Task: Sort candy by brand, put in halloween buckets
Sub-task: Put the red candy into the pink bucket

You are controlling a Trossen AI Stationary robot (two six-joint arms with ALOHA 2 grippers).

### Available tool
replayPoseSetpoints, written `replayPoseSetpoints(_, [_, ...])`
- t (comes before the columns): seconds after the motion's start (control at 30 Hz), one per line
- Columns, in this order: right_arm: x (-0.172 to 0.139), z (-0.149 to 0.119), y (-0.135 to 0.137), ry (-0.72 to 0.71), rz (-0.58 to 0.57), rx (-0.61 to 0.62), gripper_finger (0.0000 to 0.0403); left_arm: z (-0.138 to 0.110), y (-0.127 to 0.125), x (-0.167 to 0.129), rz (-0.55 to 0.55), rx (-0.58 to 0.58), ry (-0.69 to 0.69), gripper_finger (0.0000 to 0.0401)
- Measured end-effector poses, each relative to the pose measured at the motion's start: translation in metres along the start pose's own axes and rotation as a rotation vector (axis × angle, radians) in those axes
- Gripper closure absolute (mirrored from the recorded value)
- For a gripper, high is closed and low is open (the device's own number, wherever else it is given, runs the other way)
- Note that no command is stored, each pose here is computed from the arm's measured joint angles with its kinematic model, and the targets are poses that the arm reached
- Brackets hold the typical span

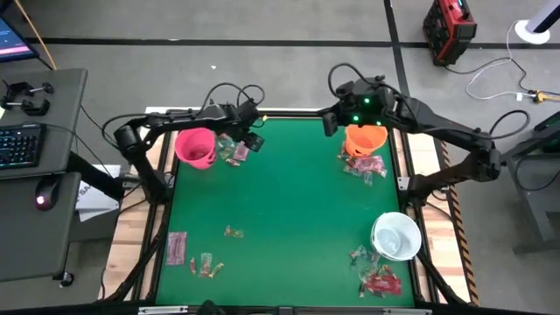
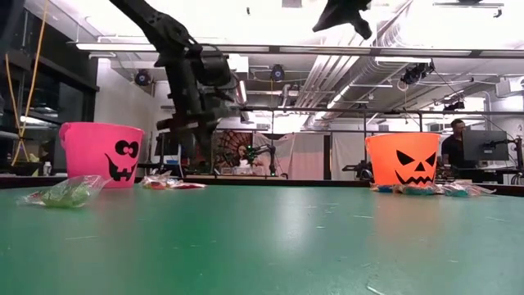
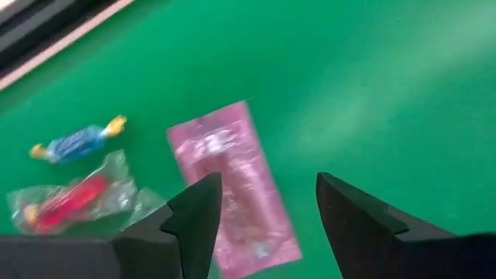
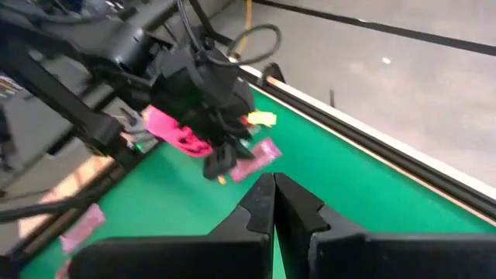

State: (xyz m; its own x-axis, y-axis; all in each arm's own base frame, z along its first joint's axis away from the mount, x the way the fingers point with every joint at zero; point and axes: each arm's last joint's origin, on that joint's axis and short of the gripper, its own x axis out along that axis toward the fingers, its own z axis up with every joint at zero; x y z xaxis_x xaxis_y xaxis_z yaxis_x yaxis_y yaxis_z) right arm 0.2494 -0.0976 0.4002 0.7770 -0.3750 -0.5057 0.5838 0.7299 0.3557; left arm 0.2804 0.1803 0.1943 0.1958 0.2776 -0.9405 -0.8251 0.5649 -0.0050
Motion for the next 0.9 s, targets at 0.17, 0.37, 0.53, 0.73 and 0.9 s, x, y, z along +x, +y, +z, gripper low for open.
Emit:
replayPoseSetpoints(0.17, [-0.001, -0.003, 0.0, 0.011, -0.032, -0.012, 0.0402, -0.002, 0.0, 0.014, 0.036, -0.035, 0.024, 0.0191])
replayPoseSetpoints(0.37, [-0.001, -0.003, 0.0, 0.011, -0.034, -0.012, 0.0402, -0.007, -0.002, 0.045, 0.079, -0.064, 0.102, 0.0191])
replayPoseSetpoints(0.53, [-0.002, -0.004, 0.0, 0.02, -0.035, -0.01, 0.0402, -0.009, -0.004, 0.061, 0.108, -0.09, 0.133, 0.0191])
replayPoseSetpoints(0.73, [-0.002, -0.007, 0.006, 0.029, -0.015, -0.025, 0.0402, -0.011, -0.01, 0.058, 0.059, -0.032, 0.136, 0.025])
replayPoseSetpoints(0.9, [-0.002, -0.008, 0.009, 0.032, -0.007, -0.033, 0.0402, -0.008, -0.017, 0.023, -0.043, 0.009, 0.056, 0.0383])
